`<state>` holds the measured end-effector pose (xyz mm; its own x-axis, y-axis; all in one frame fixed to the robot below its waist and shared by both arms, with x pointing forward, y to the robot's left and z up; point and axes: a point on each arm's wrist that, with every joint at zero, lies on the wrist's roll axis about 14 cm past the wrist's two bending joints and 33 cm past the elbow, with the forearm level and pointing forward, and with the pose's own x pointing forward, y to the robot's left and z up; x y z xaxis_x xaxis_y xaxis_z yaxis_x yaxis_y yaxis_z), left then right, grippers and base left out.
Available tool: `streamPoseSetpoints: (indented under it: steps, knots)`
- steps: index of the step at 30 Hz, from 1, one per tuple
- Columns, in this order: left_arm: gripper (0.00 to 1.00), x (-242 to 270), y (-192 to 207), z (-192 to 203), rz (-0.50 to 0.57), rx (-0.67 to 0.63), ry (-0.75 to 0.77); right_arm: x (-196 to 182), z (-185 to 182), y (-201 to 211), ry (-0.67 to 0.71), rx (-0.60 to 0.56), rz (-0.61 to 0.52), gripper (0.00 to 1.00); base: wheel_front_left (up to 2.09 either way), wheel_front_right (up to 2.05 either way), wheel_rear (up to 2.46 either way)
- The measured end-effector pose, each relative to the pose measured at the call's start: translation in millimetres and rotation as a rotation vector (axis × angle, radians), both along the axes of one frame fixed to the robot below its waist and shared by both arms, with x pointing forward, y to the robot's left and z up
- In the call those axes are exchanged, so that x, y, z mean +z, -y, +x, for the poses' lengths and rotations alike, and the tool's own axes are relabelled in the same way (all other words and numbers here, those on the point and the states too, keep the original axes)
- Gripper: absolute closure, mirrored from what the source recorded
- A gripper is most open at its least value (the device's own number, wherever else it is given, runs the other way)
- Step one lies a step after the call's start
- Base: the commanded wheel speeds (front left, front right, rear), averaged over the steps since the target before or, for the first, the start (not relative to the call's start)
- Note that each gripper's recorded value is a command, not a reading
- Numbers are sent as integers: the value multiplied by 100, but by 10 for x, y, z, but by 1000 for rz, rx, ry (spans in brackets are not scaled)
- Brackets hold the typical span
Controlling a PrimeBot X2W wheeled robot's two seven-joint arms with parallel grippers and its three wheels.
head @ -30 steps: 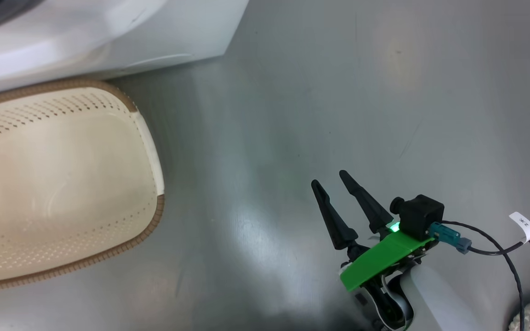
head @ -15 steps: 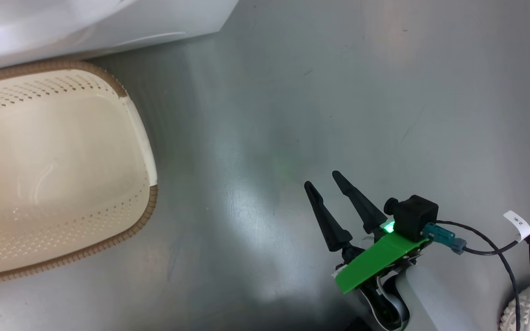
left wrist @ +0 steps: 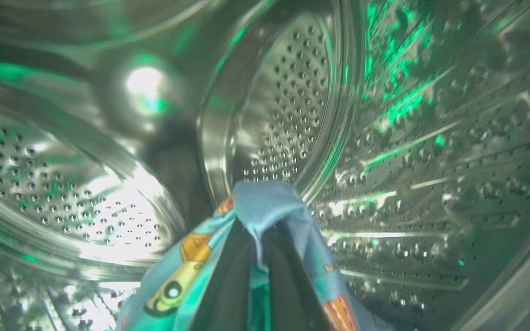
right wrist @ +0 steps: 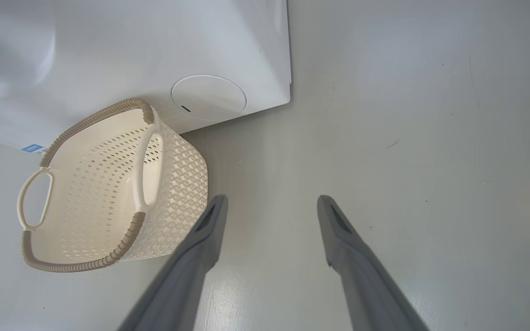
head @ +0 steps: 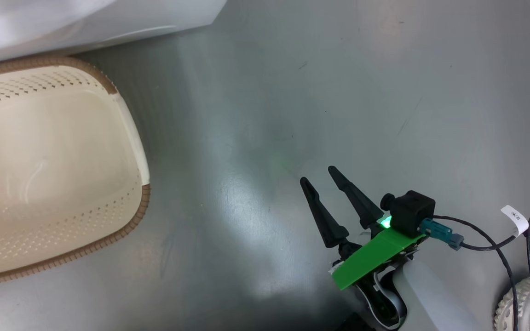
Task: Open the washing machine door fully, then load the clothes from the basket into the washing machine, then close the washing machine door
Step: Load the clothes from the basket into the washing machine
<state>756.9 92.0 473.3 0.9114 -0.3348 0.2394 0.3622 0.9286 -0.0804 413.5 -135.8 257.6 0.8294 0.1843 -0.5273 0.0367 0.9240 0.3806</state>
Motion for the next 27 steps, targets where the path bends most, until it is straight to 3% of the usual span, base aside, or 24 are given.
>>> streamPoseSetpoints:
  steps: [4,5,6,19,27]
  knots:
    - [100,-253,-36,5,2,11,-94,15,-3,-7,2,2,1,0,0,0,0]
    - [41,-316,-63,5,4,19,-118,18,-4,-8,2,2,1,0,0,0,0]
    - [0,-380,-99,16,4,30,-149,21,-4,-11,2,3,1,0,0,0,0]
    - [0,-563,-120,-23,6,67,-300,124,45,-30,29,1,10,0,0,0,0]
    - [0,-413,-121,-85,-13,71,-289,196,104,-64,54,10,11,0,0,0,0]
